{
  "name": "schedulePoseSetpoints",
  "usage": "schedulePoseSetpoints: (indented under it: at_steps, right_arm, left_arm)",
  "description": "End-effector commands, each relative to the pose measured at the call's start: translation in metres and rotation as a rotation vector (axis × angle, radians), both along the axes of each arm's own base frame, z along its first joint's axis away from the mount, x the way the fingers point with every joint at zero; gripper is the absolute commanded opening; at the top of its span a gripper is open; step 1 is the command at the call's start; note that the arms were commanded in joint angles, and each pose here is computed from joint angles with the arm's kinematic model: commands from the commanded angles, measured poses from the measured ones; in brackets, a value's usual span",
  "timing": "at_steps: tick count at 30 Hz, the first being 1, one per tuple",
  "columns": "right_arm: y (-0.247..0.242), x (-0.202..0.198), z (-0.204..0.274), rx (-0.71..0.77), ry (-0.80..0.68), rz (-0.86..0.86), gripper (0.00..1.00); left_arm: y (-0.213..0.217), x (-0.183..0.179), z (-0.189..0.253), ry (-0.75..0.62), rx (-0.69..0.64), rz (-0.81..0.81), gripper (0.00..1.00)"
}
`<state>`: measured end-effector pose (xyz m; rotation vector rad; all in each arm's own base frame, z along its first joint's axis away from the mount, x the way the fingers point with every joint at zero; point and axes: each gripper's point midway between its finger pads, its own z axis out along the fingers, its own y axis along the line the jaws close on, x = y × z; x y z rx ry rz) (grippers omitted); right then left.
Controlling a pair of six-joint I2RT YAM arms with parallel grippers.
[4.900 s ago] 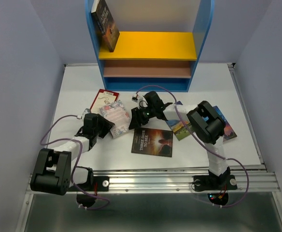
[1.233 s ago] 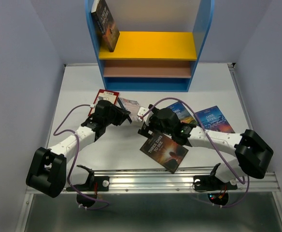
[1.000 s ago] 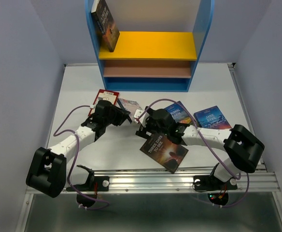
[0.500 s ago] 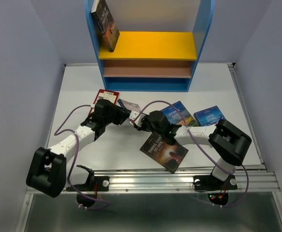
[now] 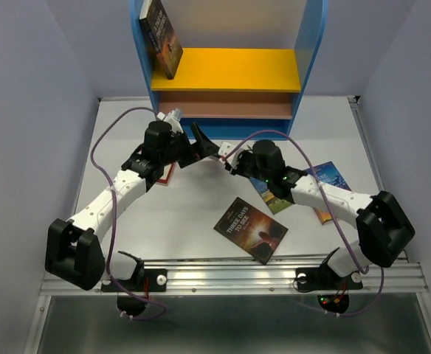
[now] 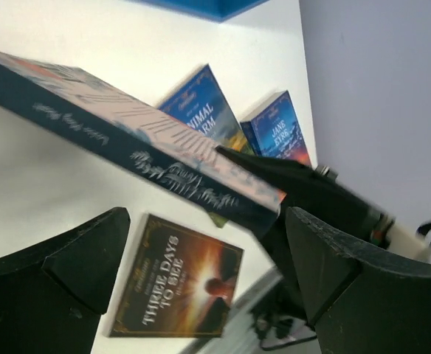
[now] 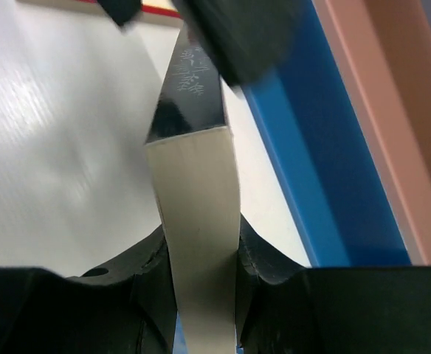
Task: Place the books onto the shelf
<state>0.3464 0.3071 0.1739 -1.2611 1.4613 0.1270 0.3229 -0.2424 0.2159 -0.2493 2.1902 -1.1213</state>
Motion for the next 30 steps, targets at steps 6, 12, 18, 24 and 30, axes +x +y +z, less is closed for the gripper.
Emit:
schedulePoseSetpoints:
  at_steps: [6,12,18,24,30]
  right_arm:
    - [-0.038,-0.010,0.081,0.032,0.075,0.222,0.03]
    - [-0.048,-0.026,0.085,-0.027,0.169,0.317,0.01]
    - [-0.044,-0.039,0.096,-0.062,0.265,0.395,0.01]
    - [-0.042,-0.037,0.096,-0.072,0.289,0.400,0.01]
    - [-0.039,-0.044,0.100,-0.079,0.304,0.456,0.01]
  left_arm:
    - [-0.003,0.012,0.070,-0.576,0.276,-0.322,0.99]
    - [-0.016,-0.004,0.065,-1.133,0.483,-0.692,0.99]
    - [-0.026,-0.005,0.040,-1.253,0.576,-1.044,0.99]
    - [-0.038,-0.018,0.031,-1.261,0.443,-1.185,0.99]
    - [-0.046,-0.014,0.016,-1.189,0.404,-1.257,0.95]
